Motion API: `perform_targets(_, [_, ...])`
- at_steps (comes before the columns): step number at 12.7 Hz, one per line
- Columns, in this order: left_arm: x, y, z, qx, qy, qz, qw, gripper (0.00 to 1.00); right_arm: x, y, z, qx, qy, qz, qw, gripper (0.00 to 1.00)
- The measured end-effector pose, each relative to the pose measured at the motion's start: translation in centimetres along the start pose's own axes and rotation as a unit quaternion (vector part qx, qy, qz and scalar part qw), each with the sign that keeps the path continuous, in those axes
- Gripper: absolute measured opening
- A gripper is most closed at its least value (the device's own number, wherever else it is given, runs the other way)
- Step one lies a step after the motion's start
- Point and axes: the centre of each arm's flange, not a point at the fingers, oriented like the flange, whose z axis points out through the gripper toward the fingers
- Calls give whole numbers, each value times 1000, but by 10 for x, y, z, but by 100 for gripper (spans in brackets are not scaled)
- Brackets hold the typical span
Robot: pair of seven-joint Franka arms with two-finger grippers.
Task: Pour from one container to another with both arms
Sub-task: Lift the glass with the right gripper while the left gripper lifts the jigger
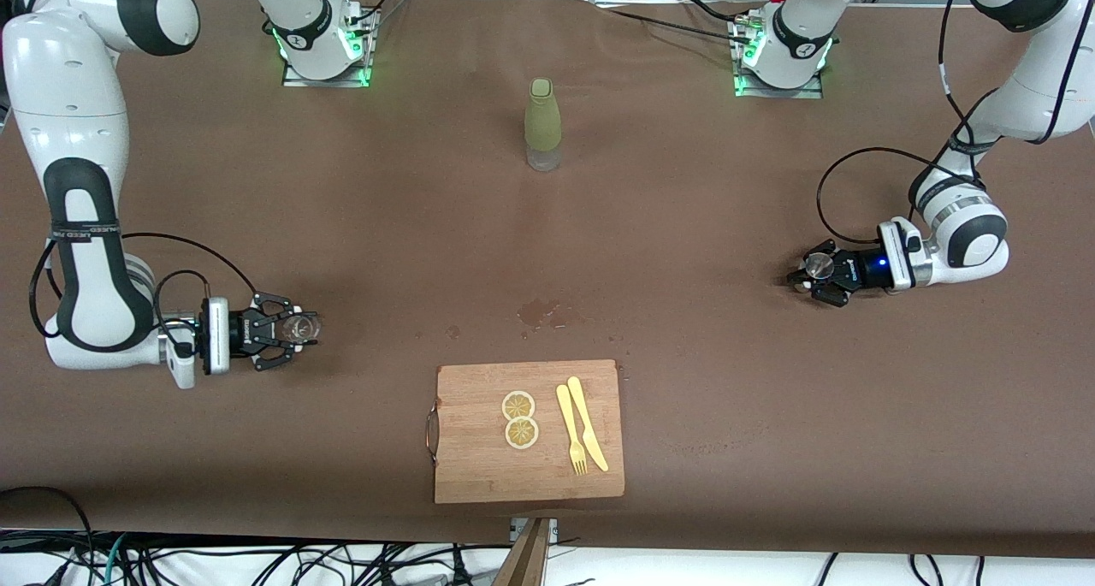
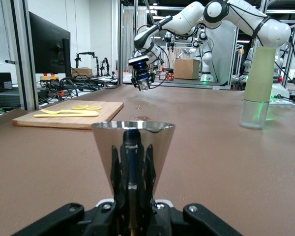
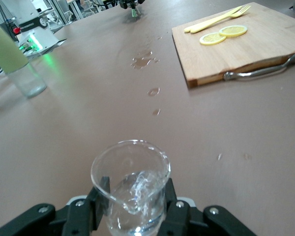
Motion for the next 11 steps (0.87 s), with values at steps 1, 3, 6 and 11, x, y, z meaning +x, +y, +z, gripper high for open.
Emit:
perform_targets(1, [4, -2, 8, -5, 4, -4, 1000, 8, 16, 4, 5, 1, -5, 11, 1000, 49])
perform_targets(3, [16, -10, 28, -8, 18, -7, 1000, 8, 40, 9, 12, 5, -17, 31, 999, 49])
perform_targets(6, [37, -21, 75, -31, 19, 3, 999, 8, 71, 13, 10, 5, -38, 52, 998, 49])
perform_targets(11, [65, -28, 168, -29, 26, 0, 999, 8, 133, 15, 29, 9, -87, 93, 992, 49])
